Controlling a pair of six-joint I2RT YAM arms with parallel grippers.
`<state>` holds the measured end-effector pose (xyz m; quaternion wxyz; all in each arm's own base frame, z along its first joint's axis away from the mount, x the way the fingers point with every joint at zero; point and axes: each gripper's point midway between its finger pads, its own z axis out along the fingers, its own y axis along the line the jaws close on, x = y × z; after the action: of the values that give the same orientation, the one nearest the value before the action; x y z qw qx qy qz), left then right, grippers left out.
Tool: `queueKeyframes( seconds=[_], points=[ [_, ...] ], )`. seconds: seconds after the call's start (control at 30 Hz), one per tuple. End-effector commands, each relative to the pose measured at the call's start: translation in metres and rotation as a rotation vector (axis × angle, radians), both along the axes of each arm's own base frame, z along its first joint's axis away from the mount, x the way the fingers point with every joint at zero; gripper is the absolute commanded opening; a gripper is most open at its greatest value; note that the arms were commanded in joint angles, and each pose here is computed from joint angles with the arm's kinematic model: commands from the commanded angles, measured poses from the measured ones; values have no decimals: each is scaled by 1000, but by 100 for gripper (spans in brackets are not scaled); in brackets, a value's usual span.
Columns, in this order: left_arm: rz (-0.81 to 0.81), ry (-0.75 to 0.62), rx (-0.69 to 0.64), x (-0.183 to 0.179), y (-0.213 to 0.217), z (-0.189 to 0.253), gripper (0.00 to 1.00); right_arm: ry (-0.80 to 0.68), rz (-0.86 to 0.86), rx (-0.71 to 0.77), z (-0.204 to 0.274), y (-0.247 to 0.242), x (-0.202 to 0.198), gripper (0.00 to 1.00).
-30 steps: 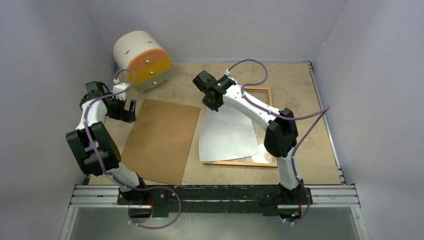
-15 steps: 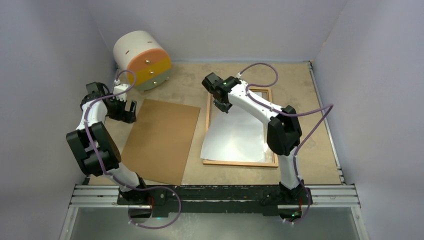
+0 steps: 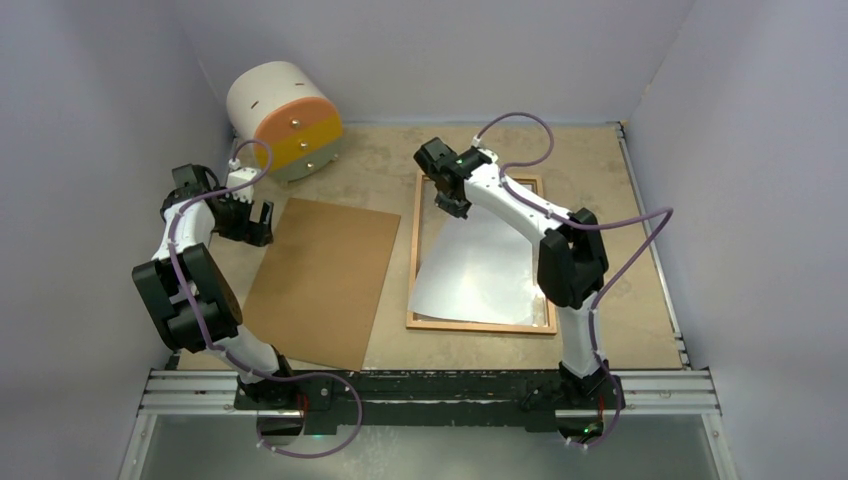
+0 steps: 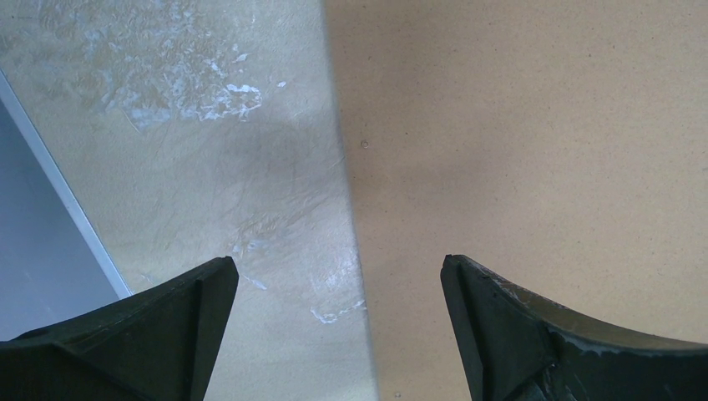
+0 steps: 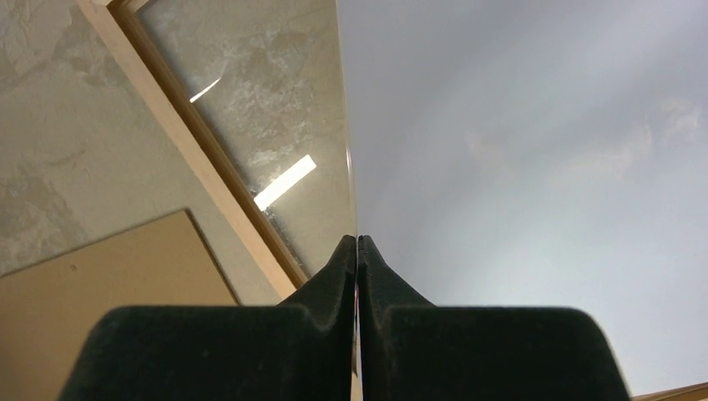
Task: Put the photo into the frame
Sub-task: Turn over the photo from the photo frame.
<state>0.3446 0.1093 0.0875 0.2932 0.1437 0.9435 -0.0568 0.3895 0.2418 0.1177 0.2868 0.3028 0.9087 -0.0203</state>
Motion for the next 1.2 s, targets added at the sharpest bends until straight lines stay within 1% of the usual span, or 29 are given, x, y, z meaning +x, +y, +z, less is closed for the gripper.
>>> queueKeyframes(
  seconds=[0.0,0.07,0.2,0.3,0.33,0.47,0.57,0.7,0.8,0.87,0.93,1.07,1.17],
  points=[
    [-28,-50,5,6,-1,12,100,-3,129,-70,1,-4,6,0],
    [-29,-50,3,6,-1,12,100,16,147,-126,-1,-8,6,0],
    [-30,-45,-6,6,-3,10,100,65,75,-190,-4,-20,-2,0],
    [-29,-46,-4,6,-2,10,100,38,37,-209,1,-27,-2,0],
    [-32,-47,-4,6,-3,11,100,31,46,-210,2,-27,-2,0],
    [-32,-49,-3,7,-3,11,100,-16,176,-258,4,-7,1,0],
    [-33,-45,-9,7,-4,10,100,-21,205,-339,8,-1,-4,0],
    [-34,-43,-11,6,-5,9,100,-20,121,-405,17,-15,-14,0],
    [-38,-48,-11,6,-6,11,100,-52,114,-418,22,-18,-12,0],
    [-38,-51,-11,7,-6,12,100,-43,115,-437,20,-21,-13,0],
    [-40,-50,-13,7,-7,12,100,4,105,-451,14,-26,-22,0],
    [-44,-50,-15,7,-8,11,100,11,62,-518,14,-41,-25,0],
    [-45,-52,-13,7,-8,12,100,1,0,-539,17,-53,-31,0]
  ],
)
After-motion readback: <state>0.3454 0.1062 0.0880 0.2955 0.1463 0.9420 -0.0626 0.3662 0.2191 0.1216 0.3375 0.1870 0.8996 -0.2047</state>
